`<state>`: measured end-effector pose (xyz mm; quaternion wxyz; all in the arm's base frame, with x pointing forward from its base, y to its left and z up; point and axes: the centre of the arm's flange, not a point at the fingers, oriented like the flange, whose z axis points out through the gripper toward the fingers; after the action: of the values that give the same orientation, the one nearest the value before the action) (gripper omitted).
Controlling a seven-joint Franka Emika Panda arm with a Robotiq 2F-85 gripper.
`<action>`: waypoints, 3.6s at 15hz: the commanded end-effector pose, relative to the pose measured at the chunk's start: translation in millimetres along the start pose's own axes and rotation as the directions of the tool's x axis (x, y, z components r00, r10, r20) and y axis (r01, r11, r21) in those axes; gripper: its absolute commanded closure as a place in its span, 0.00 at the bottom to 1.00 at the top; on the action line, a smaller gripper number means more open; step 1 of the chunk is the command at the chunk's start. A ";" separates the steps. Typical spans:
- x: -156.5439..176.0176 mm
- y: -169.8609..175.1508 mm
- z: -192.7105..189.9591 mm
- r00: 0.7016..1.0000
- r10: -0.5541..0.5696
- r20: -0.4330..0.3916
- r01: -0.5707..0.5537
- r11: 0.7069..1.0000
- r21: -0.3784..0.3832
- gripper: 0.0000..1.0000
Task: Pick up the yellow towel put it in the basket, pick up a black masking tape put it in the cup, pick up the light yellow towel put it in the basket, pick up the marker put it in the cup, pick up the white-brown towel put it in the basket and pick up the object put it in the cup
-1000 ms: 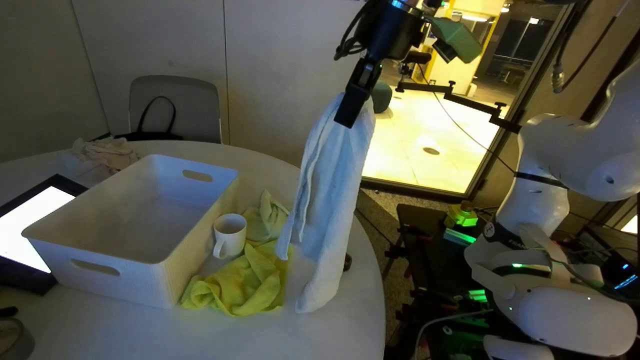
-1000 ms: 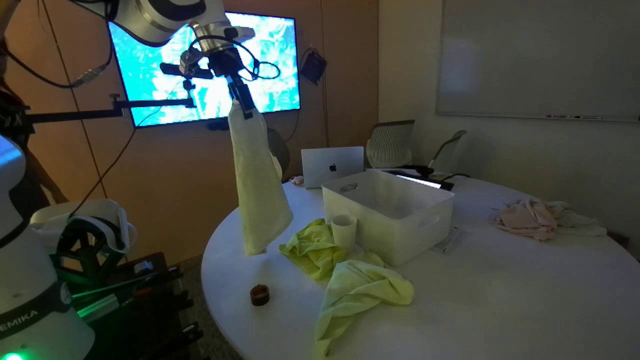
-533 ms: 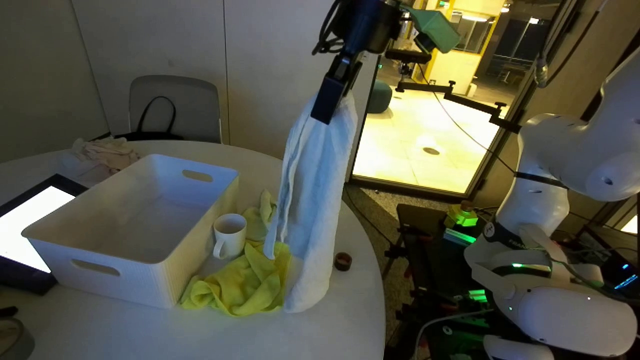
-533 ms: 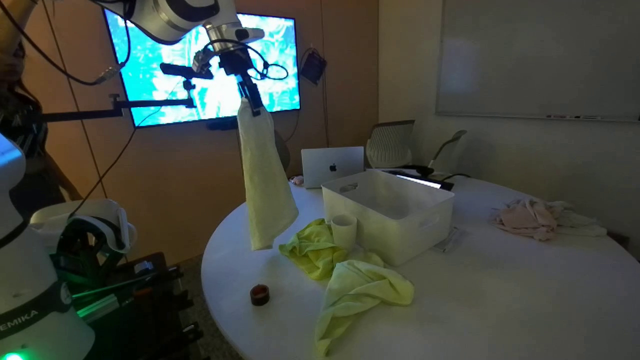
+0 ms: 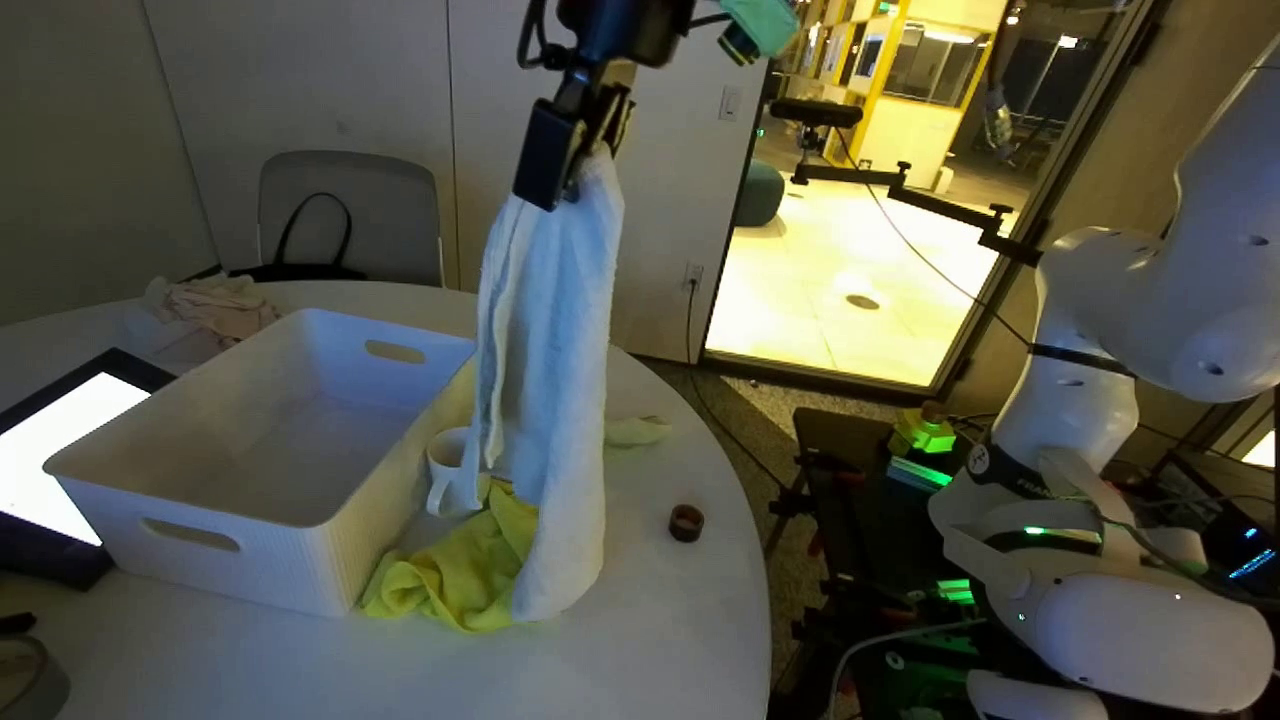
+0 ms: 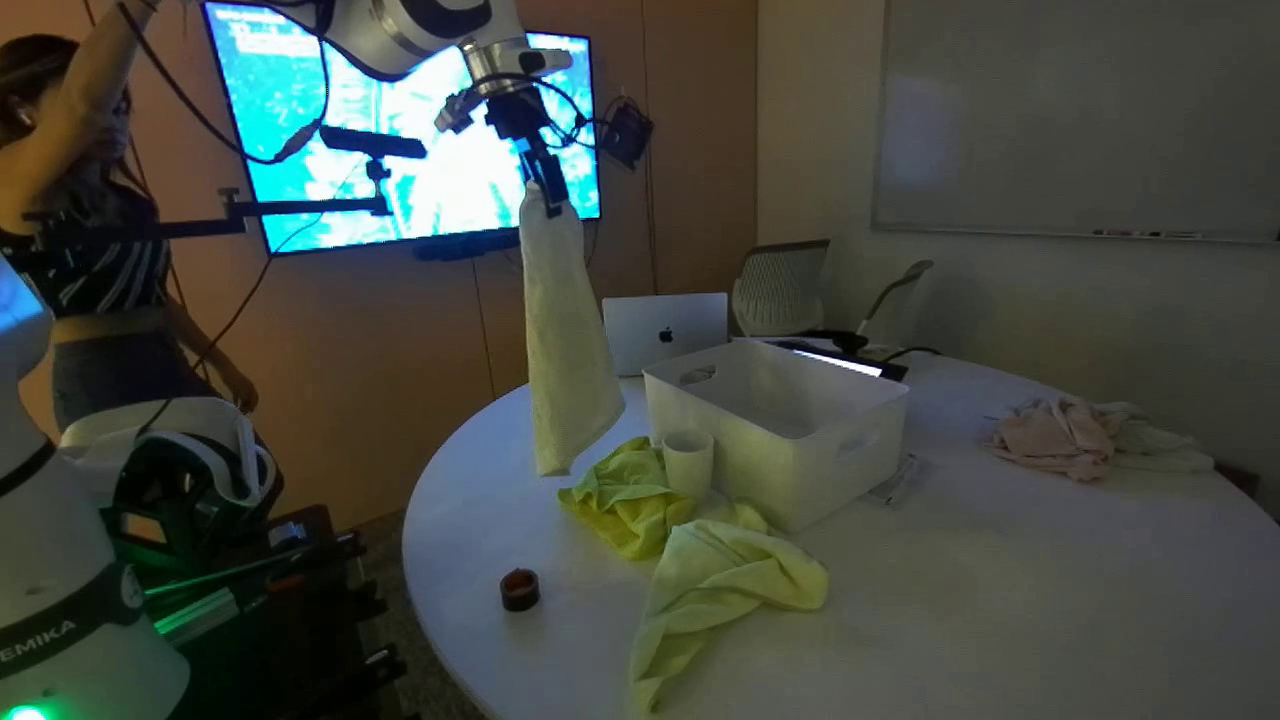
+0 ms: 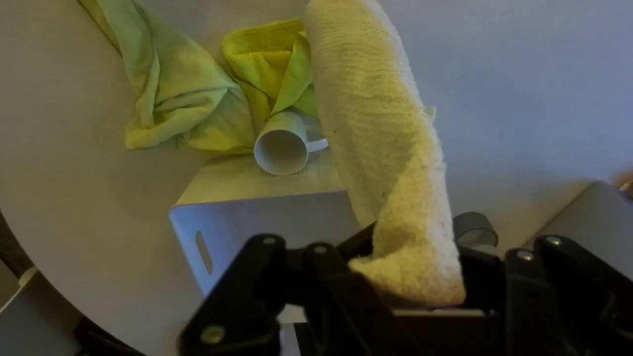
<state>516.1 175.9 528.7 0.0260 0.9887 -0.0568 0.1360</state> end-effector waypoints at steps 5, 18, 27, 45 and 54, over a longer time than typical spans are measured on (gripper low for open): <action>97.5 -40.5 -9.0 0.995 0.092 -0.024 -0.092 0.996 -0.008 1.00; 200.4 -79.9 -34.3 0.950 0.283 -0.133 -0.271 0.957 0.105 1.00; 265.2 -31.0 -39.4 0.780 0.558 -0.284 -0.522 0.830 0.198 1.00; 256.6 44.7 8.9 0.744 0.621 -0.244 -0.650 0.758 -0.052 0.22; 192.6 124.3 -2.0 0.807 0.585 -0.080 -0.589 0.794 -0.151 0.00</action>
<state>736.4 60.5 595.7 0.0685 0.9018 -0.3867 0.1804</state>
